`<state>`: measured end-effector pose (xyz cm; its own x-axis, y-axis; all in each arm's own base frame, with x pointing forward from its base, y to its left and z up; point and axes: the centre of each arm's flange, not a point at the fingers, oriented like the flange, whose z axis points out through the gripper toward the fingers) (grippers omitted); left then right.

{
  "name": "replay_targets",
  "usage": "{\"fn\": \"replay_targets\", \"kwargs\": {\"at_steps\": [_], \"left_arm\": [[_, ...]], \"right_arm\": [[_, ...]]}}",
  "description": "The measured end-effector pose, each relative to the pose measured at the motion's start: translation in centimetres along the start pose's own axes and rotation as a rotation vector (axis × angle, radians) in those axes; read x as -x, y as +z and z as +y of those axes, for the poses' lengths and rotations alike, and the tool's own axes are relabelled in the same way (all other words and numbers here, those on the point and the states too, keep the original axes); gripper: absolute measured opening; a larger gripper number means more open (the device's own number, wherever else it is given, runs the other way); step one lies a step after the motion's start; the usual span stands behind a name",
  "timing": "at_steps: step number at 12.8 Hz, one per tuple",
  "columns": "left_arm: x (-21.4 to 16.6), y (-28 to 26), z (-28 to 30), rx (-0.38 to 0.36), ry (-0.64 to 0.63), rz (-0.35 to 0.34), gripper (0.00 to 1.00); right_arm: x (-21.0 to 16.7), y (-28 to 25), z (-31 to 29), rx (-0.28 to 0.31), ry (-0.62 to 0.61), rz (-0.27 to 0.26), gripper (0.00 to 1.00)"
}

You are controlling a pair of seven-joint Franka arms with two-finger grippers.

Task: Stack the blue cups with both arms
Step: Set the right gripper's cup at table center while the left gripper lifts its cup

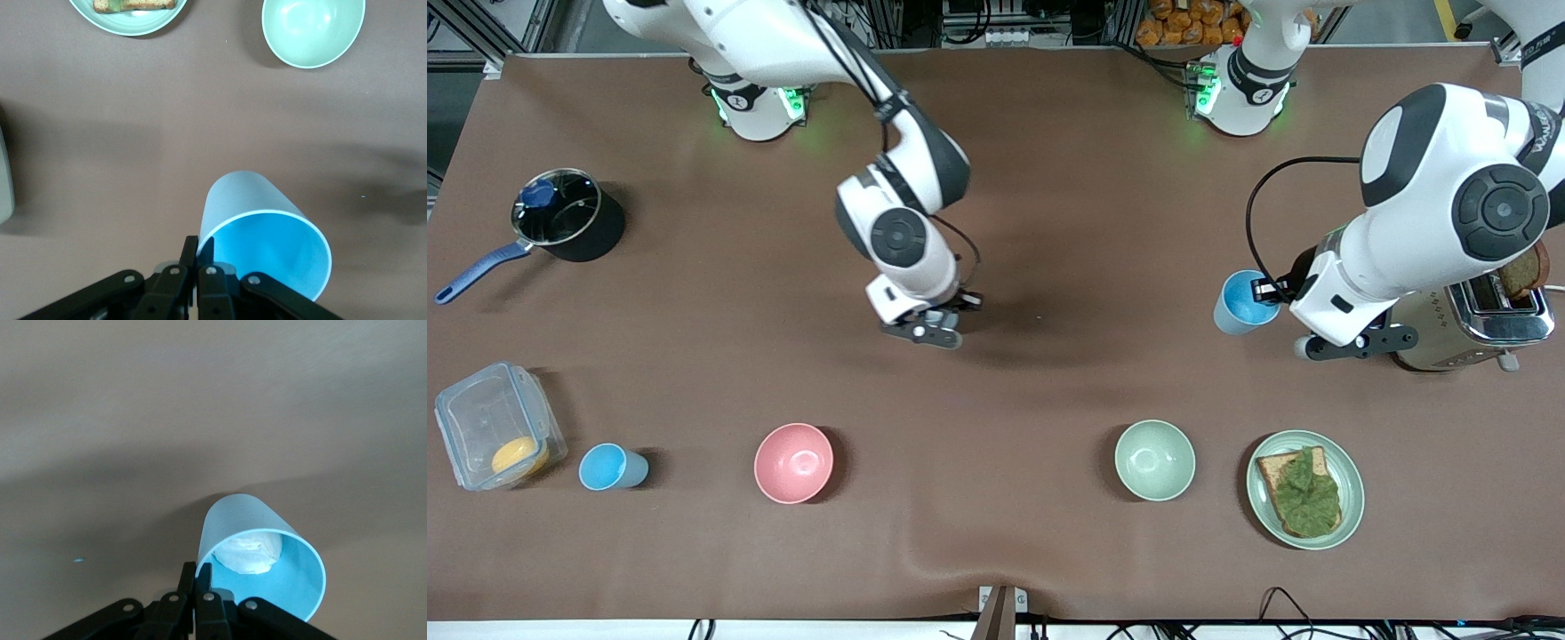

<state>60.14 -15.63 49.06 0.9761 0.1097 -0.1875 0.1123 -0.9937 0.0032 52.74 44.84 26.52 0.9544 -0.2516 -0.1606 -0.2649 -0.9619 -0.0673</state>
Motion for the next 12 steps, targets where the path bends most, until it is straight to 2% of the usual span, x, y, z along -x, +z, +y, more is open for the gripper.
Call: {"fn": "replay_targets", "kwargs": {"at_steps": [4,5,8,10,12], "left_arm": [[1.9,-2.1,-0.4,-0.021,-0.002,-0.009,0.03],[2.2,-2.5,-0.5,-0.023,-0.002,-0.006,0.03],[2.4,-2.5,-0.1,-0.018,0.003,-0.010,0.03],[2.8,-2.5,0.8,0.023,0.006,-0.028,0.03],[3.5,-2.4,2.3,0.057,-0.033,-0.047,0.03]], "right_arm": [[0.9,1.0,-1.6,-0.017,0.001,-0.022,0.03],[0.9,1.2,-1.6,-0.015,0.001,-0.024,0.08],[1.6,0.4,-2.7,-0.030,-0.016,-0.013,0.43],[1.4,-1.7,-3.3,-0.037,-0.015,-0.008,0.64],[-0.4,-5.5,-2.3,-0.020,0.008,-0.025,0.87]]}}
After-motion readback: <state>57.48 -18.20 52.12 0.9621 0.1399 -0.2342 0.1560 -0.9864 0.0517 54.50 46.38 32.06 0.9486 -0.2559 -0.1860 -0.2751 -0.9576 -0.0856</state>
